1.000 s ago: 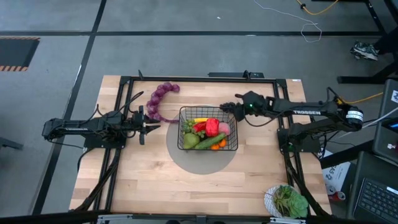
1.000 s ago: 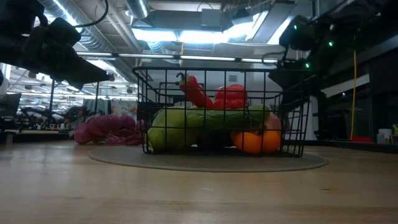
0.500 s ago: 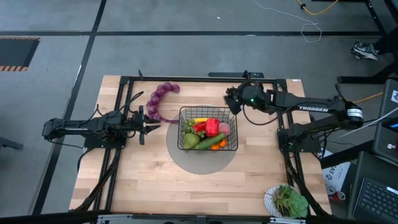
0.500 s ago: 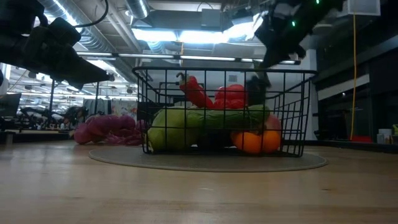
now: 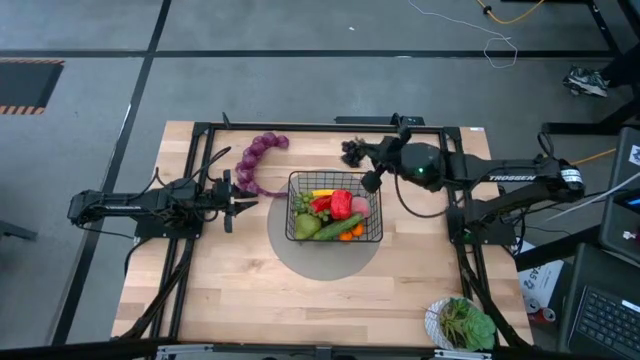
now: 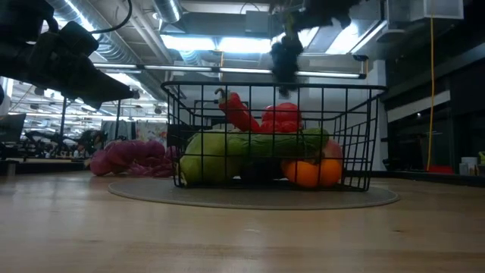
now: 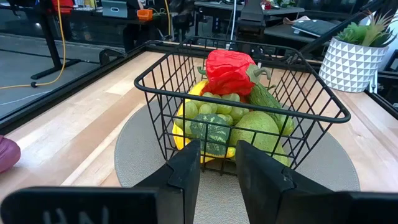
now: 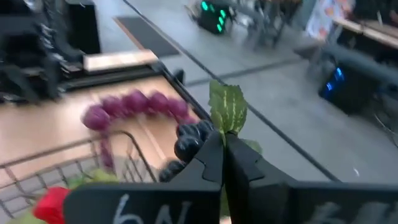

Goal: Build produce basket
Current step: Put the grapes into the wire basket

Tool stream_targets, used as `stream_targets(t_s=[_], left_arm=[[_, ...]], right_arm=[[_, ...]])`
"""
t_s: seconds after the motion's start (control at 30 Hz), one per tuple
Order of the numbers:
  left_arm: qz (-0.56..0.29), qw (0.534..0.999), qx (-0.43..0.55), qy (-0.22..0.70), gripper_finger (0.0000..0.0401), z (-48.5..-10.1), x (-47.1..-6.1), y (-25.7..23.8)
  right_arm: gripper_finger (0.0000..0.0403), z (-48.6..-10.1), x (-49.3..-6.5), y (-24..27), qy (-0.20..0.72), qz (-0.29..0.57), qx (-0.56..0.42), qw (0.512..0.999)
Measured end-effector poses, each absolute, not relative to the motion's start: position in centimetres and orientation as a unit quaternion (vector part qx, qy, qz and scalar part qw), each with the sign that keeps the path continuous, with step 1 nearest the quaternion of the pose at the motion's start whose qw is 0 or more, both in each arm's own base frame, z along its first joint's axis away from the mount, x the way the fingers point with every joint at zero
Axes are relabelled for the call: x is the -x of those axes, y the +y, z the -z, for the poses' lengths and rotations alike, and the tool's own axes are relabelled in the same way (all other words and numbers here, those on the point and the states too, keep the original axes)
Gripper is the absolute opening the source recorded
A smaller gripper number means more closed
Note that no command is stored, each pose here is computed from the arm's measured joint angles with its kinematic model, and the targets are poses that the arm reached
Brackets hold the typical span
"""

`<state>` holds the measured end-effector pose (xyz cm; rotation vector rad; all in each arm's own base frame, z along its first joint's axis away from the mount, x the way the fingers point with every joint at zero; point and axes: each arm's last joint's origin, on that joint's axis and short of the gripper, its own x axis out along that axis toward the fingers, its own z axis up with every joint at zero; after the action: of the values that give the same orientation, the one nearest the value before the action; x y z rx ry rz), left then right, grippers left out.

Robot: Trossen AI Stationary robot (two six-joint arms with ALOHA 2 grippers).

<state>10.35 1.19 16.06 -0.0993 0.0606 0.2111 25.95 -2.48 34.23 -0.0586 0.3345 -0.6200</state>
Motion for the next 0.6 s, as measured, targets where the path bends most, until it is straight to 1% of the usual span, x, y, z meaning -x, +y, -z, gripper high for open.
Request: stream_targets(t_s=[0.17, 0.4, 0.6], left_arm=[[-0.105, 0.993, 0.050, 0.030, 0.0096, -16.1, -10.3, 1.2], [-0.105, 0.993, 0.050, 0.030, 0.0096, -16.1, -10.3, 1.2], [-0.105, 0.993, 0.050, 0.030, 0.0096, -16.1, -10.3, 1.2]], right_arm=[[0.0000, -35.5, -26.4, -0.8, 0.114, 0.267, 0.073, 0.954], [0.0000, -36.9, -26.6, 0.9, 0.055, 0.239, 0.128, 0.961], [0.0000, -37.1, -26.6, 1.8, 0.051, 0.220, 0.159, 0.961]])
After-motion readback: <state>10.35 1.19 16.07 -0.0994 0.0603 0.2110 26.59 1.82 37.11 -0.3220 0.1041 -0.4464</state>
